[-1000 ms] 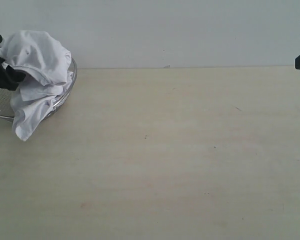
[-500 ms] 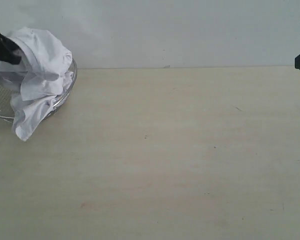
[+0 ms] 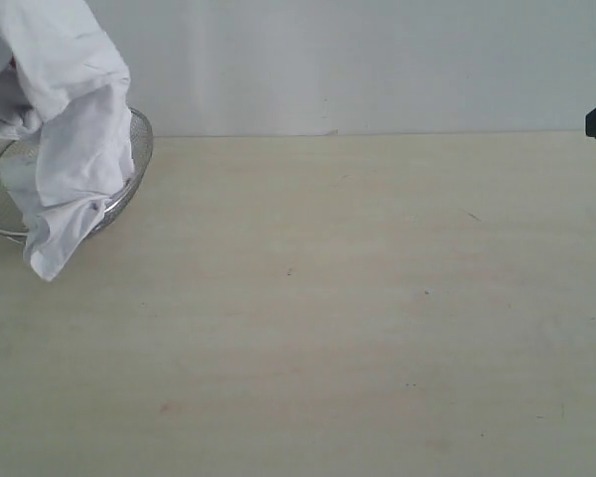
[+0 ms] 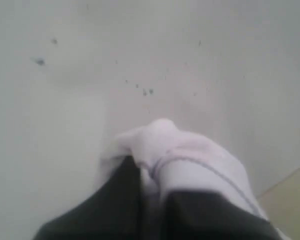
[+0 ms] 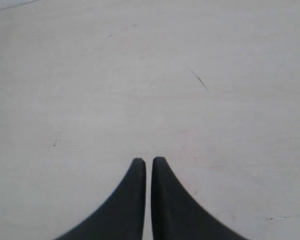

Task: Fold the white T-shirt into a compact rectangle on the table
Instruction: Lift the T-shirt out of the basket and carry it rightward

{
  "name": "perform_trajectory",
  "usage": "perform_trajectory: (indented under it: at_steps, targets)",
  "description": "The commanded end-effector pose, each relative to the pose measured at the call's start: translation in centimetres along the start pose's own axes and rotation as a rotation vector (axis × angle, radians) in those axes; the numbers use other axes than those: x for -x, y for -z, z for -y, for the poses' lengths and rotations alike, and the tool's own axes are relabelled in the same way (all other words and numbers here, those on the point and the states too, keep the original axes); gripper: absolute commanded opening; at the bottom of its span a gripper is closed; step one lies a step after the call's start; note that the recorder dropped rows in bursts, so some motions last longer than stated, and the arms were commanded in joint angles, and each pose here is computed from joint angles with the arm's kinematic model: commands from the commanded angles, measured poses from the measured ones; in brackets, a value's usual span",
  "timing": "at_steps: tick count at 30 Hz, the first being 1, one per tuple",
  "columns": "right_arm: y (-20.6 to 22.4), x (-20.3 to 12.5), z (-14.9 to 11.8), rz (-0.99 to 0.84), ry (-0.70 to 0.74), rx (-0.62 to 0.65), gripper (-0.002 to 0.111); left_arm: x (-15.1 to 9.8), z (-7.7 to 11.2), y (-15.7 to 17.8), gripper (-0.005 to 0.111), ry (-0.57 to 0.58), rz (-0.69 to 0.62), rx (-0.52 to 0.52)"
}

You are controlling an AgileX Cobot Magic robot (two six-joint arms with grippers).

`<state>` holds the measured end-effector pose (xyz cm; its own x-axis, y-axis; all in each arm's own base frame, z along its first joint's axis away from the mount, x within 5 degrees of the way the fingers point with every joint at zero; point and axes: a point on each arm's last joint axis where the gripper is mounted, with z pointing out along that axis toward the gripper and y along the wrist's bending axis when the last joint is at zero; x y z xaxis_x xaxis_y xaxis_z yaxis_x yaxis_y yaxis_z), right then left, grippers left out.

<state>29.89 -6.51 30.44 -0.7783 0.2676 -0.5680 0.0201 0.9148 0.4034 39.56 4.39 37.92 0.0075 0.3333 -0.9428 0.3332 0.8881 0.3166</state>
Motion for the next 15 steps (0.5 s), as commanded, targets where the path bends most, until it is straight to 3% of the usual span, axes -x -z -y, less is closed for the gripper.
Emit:
perform_trajectory:
  at_steps: [1, 4, 7, 15]
  targets:
    - [0.3, 0.0, -0.1, 0.013, -0.003, 0.0, 0.0, 5.2, 1.1, 3.4, 0.004, 0.034, 0.125, -0.038]
    - [0.3, 0.0, -0.1, 0.013, -0.003, 0.0, 0.0, 7.5, 1.8, 5.3, 0.004, 0.023, 0.168, -0.049]
    - [0.3, 0.0, -0.1, 0.013, -0.003, 0.0, 0.0, 11.4, 3.6, 8.8, 0.004, 0.009, 0.252, -0.076]
    - [0.3, 0.0, -0.1, 0.015, -0.003, -0.001, 0.0, 18.0, 7.1, 14.1, 0.004, 0.005, 0.396, -0.166]
